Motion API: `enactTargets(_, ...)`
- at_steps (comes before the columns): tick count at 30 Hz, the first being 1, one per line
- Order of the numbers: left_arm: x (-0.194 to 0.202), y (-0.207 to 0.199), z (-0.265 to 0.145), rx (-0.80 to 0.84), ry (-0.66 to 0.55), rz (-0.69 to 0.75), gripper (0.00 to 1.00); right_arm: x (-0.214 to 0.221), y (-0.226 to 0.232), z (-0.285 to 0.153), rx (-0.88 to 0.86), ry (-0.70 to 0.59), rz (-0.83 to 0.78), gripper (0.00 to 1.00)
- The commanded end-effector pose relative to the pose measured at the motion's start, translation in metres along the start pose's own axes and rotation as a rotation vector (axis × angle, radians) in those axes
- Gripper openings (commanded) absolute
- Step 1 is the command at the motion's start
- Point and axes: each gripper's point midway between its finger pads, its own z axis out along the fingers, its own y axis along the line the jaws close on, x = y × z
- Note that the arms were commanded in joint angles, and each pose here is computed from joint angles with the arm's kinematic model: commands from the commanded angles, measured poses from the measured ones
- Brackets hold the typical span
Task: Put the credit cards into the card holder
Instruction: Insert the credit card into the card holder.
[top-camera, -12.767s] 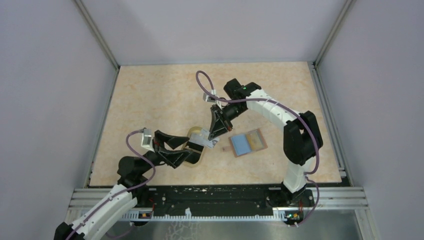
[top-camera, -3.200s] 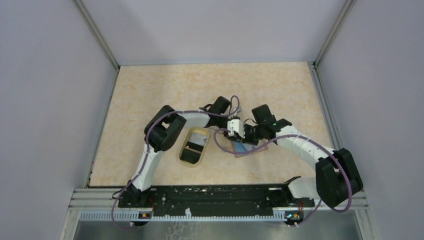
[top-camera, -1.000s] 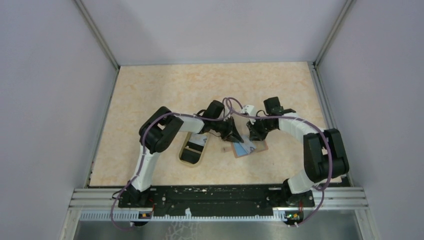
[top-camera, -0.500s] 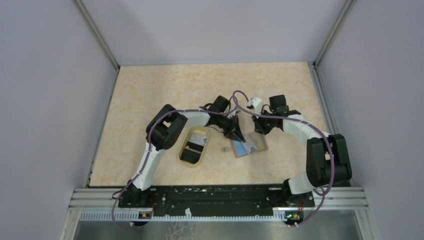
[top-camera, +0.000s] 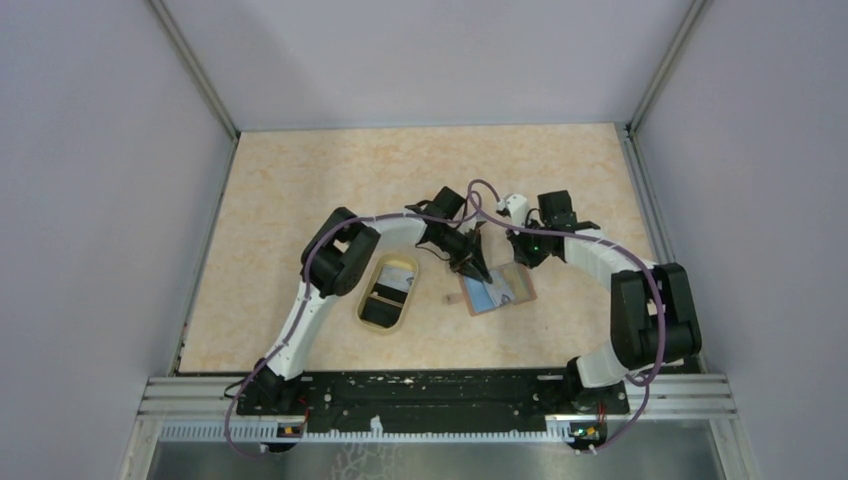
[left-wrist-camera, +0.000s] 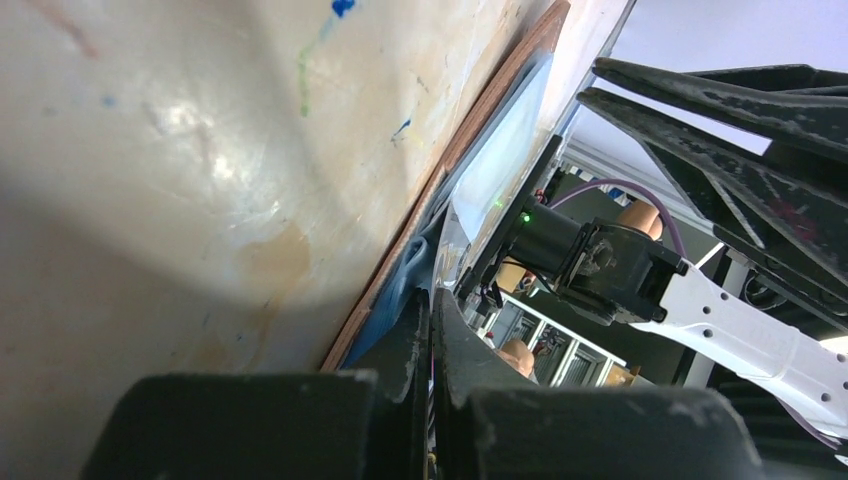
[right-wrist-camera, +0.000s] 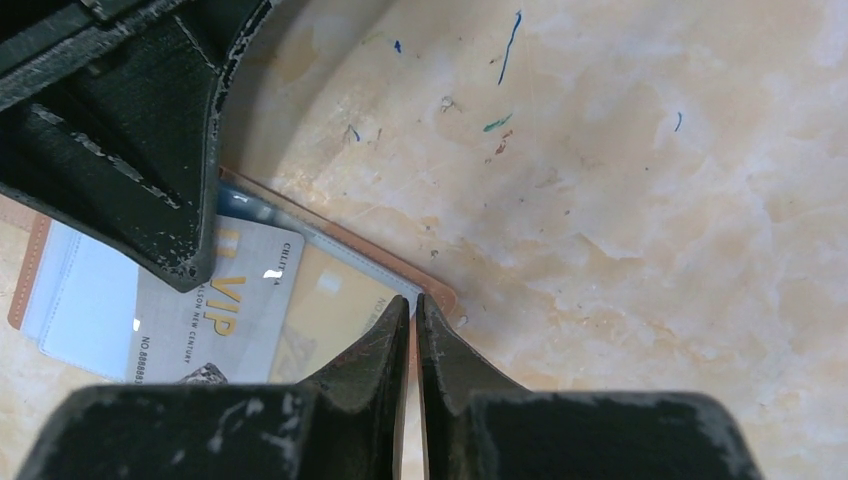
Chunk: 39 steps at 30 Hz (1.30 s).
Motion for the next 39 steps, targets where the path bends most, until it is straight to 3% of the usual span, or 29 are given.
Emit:
enactTargets(1,-0.002,0.04,0.012,-0.111,-0.001,-0.079,0.0,0.0,-0.007,0.005,0.019,0.004,0.015,0.07)
enactTargets(10,-0.009,0.04,0.015,-0.114,-0.006,-0.081,0.02,-0.001,-0.004,0.005,0.002,0.003,0.019,0.07)
enactTargets(15,-0.01,0.042,0.015,-0.121,-0.013,-0.08,0.06,-0.019,0.007,-0.004,-0.049,-0.078,-0.011,0.07)
enactTargets(21,-0.011,0.043,0.016,-0.121,-0.015,-0.08,0.08,-0.038,0.095,-0.041,-0.474,-0.279,-0.302,0.07)
enactTargets(23,-0.011,0.043,0.016,-0.122,-0.015,-0.083,0.09,-0.035,0.114,-0.041,-0.518,-0.286,-0.395,0.06)
enactTargets(28,-0.011,0.044,0.017,-0.118,-0.014,-0.084,0.1,-0.025,0.14,-0.02,-0.467,-0.242,-0.614,0.05)
enactTargets(39,-0.011,0.043,0.017,-0.116,-0.016,-0.082,0.13,-0.006,0.123,0.016,-0.281,-0.057,-0.699,0.02)
